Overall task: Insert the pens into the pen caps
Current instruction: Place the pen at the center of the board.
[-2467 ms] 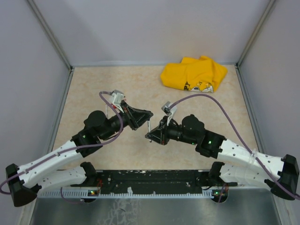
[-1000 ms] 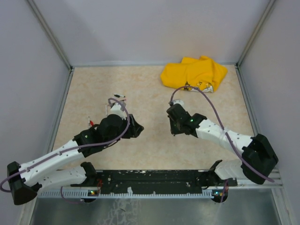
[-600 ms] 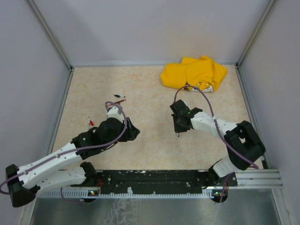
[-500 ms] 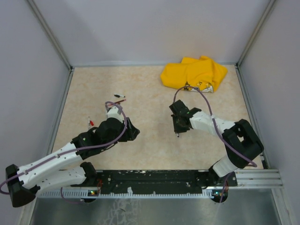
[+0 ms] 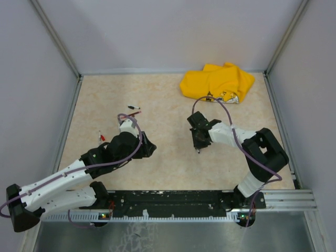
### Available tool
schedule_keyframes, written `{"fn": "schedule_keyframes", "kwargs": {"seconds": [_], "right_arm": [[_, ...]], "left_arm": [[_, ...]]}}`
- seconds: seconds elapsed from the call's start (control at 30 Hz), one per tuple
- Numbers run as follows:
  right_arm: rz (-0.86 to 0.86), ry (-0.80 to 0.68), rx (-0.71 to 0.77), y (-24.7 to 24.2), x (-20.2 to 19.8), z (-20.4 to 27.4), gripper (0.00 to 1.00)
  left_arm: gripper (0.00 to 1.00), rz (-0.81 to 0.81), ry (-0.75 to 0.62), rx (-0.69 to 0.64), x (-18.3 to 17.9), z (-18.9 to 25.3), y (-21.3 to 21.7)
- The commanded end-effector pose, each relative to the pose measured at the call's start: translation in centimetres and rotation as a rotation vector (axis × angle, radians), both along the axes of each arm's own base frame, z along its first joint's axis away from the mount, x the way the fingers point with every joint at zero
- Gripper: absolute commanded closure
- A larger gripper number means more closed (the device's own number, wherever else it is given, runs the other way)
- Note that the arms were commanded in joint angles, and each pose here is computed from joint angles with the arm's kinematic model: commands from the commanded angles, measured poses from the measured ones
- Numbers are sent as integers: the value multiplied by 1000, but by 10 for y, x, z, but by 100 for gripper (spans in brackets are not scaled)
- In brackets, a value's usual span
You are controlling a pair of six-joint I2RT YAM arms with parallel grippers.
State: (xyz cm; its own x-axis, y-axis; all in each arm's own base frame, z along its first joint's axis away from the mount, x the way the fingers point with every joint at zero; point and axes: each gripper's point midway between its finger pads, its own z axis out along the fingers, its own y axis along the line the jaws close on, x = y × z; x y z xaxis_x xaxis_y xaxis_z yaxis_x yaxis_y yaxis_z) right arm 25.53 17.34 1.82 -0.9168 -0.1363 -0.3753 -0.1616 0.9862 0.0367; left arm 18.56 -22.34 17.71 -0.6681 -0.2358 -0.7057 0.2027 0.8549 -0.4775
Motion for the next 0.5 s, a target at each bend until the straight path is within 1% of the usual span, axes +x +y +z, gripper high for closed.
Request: {"fn": "schedule_keyframes", "kwargs": {"seconds": [0.0, 0.07, 0.1, 0.23, 0.3, 0.47], "right_arm": [[2, -25, -2, 0, 10, 4, 87], [5, -27, 10, 2, 10, 6, 80], [6, -32, 18, 3, 10, 8, 78], [21, -60, 56, 8, 12, 22, 74], [44, -79, 83, 12, 13, 33, 70], [68, -157, 111, 11, 15, 69, 65]], "left_arm": [[37, 16, -6, 4, 2, 4, 2], [37, 16, -3, 3, 2, 4, 1], [36, 12, -2, 0, 2, 5, -1], [36, 5, -6, -9, 4, 7, -5], [35, 9, -10, -7, 5, 9, -5], [34, -4, -26, -15, 11, 20, -9]]}}
